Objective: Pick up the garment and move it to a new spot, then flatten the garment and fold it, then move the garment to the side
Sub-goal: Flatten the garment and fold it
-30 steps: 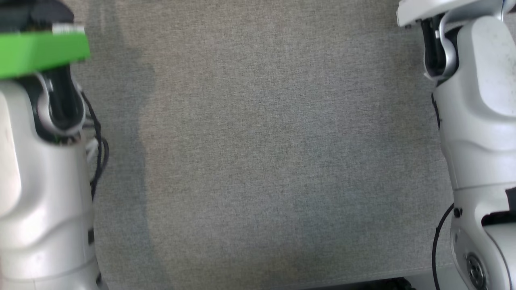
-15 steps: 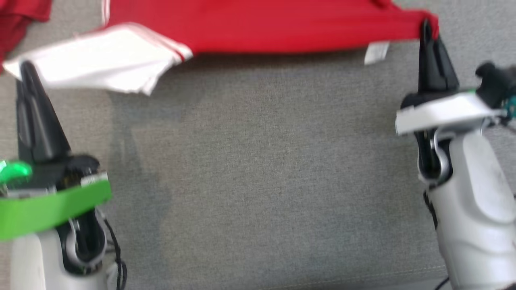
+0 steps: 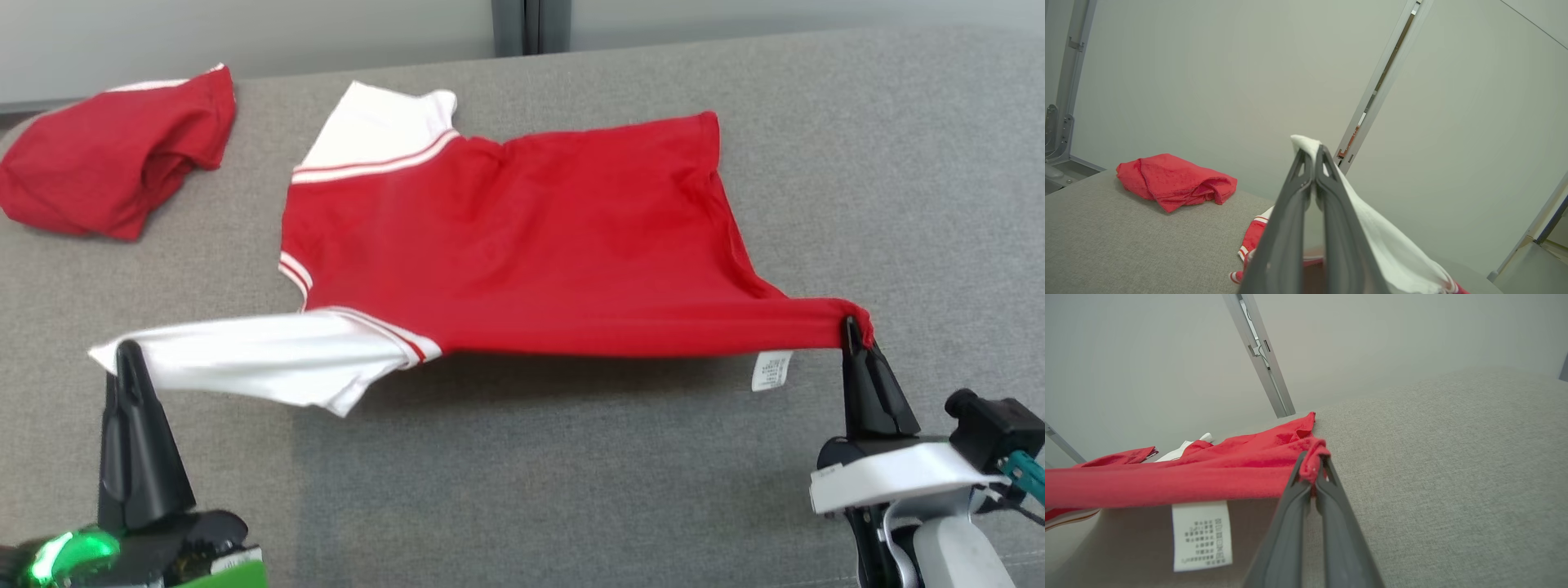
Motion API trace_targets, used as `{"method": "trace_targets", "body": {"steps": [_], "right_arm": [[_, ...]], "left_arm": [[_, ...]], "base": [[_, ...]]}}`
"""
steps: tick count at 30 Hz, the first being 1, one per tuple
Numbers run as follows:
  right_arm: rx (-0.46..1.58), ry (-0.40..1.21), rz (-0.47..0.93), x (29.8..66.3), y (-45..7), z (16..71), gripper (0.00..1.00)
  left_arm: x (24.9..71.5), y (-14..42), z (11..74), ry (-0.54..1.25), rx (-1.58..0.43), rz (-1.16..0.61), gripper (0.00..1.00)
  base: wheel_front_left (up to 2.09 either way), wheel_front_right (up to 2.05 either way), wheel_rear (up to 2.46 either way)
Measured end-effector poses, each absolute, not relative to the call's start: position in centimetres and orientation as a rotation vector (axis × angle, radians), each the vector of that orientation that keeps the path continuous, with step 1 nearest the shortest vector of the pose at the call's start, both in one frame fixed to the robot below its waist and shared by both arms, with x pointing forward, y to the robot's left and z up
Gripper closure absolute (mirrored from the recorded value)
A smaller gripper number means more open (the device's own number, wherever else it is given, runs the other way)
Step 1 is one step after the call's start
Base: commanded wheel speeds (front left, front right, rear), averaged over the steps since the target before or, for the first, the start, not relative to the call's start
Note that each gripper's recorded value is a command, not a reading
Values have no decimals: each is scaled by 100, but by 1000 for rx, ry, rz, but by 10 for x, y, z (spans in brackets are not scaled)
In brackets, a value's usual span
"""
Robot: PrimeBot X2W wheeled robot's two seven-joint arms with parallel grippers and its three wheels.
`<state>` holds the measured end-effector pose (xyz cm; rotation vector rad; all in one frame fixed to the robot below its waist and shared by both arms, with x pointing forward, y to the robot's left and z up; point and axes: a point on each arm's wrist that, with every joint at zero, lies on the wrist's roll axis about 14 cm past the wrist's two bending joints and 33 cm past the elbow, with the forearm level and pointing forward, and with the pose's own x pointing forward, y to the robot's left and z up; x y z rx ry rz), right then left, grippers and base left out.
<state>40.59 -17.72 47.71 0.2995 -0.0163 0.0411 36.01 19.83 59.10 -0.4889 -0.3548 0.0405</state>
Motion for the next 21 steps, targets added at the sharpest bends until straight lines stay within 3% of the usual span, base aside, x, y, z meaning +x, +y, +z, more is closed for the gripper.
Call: {"method": "trace_targets", "body": {"steps": [9,21], "right_arm": [[300,7,46,366,-176,482,100],[336,192,29,358,-169,426,100]], "left_arm": [[324,196,565,-255,-491,68,100],[327,188,490,-26,-530,99,100]], "base": [[0,0,0],[0,0,0]]}}
